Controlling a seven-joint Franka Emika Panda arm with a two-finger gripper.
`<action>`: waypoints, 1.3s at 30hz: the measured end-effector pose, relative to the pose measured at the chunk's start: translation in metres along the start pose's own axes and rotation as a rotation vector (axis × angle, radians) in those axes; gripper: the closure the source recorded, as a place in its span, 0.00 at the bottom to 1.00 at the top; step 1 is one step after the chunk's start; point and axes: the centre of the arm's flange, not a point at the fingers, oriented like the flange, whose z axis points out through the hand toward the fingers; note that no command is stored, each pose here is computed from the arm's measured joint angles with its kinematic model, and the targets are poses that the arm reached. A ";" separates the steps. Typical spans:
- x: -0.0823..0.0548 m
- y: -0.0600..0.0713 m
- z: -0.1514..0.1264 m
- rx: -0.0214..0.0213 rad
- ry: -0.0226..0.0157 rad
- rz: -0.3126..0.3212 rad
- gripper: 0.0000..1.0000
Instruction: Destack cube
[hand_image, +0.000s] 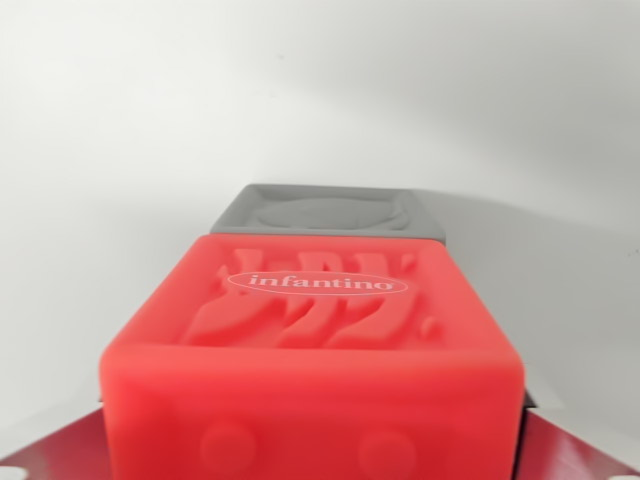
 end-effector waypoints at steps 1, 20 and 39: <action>0.000 0.000 0.000 0.0000 0.0000 0.000 1.00; 0.000 0.000 0.000 -0.0001 -0.0004 0.000 1.00; 0.001 0.000 -0.028 0.0038 0.0028 0.000 1.00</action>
